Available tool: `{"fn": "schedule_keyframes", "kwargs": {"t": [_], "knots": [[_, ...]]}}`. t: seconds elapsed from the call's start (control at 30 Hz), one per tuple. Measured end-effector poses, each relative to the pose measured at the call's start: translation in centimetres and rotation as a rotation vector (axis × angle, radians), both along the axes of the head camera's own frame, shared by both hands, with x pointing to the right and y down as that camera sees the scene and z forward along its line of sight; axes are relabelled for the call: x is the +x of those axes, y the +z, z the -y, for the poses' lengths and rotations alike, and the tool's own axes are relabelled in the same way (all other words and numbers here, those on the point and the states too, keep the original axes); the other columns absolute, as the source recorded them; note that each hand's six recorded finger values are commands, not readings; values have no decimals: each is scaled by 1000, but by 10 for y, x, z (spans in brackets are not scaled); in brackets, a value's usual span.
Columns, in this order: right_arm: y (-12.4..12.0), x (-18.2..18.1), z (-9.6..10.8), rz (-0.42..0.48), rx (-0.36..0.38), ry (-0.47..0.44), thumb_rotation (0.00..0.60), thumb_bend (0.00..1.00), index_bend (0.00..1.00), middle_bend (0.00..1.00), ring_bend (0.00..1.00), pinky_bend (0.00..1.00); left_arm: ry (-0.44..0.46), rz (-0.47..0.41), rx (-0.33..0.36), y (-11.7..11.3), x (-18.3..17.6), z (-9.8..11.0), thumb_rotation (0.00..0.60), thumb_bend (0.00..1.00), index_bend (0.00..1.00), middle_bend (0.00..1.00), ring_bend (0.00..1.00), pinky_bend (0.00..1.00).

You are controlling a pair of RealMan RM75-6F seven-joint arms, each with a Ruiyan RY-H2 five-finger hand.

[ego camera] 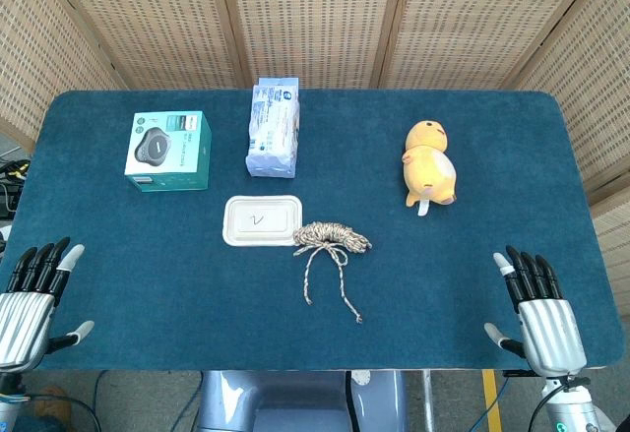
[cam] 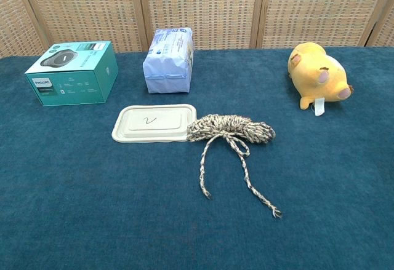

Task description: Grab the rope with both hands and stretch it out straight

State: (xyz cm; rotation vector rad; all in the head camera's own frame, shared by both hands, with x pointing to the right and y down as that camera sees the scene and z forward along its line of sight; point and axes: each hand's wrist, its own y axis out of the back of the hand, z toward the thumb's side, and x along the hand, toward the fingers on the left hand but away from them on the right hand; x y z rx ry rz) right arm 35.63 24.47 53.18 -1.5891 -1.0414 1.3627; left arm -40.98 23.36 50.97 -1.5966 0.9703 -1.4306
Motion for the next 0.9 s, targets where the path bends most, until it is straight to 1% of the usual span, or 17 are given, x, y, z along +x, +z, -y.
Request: {"fn": "schedule_keyframes", "kwargs": {"t": [0.27, 0.33, 0.4, 0.47, 0.5, 0.53, 0.57, 0.63, 0.73, 0.8, 0.9], "knots": [[5, -4, 0, 10, -25, -19, 600, 0, 72, 0, 0, 0, -4, -12, -5, -1, 0, -1, 600, 0, 0, 0, 0, 0], [8, -7, 2, 13, -34, -45, 600, 17, 108, 0, 0, 0, -4, -12, -4, -1, 0, -1, 600, 0, 0, 0, 0, 0], [11, -12, 4, 12, -41, -78, 600, 105, 154, 0, 0, 0, -2, -9, -6, 0, 0, -1, 600, 0, 0, 0, 0, 0], [15, -18, 7, 11, -56, -127, 600, 309, 221, 0, 0, 0, -1, -6, -9, 1, 1, -1, 600, 0, 0, 0, 0, 0], [17, -21, 9, 12, -63, -150, 600, 379, 242, 0, 0, 0, -2, -4, -10, 2, 1, -1, 600, 0, 0, 0, 0, 0], [19, -26, 11, 15, -73, -185, 600, 471, 264, 0, 0, 0, -2, -2, -12, 2, 1, 0, 600, 0, 0, 0, 0, 0], [21, -29, 13, 19, -80, -212, 600, 534, 273, 0, 0, 0, -2, -1, -13, 3, 1, 0, 600, 0, 0, 0, 0, 0], [25, -39, 16, 25, -97, -280, 600, 619, 274, 0, 0, 0, -3, 4, -16, 5, 1, 1, 600, 0, 0, 0, 0, 0], [30, -54, 19, 28, -123, -383, 600, 664, 283, 0, 0, 0, -7, 10, -17, 6, 2, 2, 600, 0, 0, 0, 0, 0], [35, -64, 19, 28, -141, -448, 600, 670, 291, 0, 0, 0, -7, 12, -15, 7, 2, 2, 600, 0, 0, 0, 0, 0], [47, -85, 18, 23, -186, -576, 600, 677, 305, 0, 0, 0, -12, 21, -28, 11, 2, 2, 600, 0, 0, 0, 0, 0]]}}
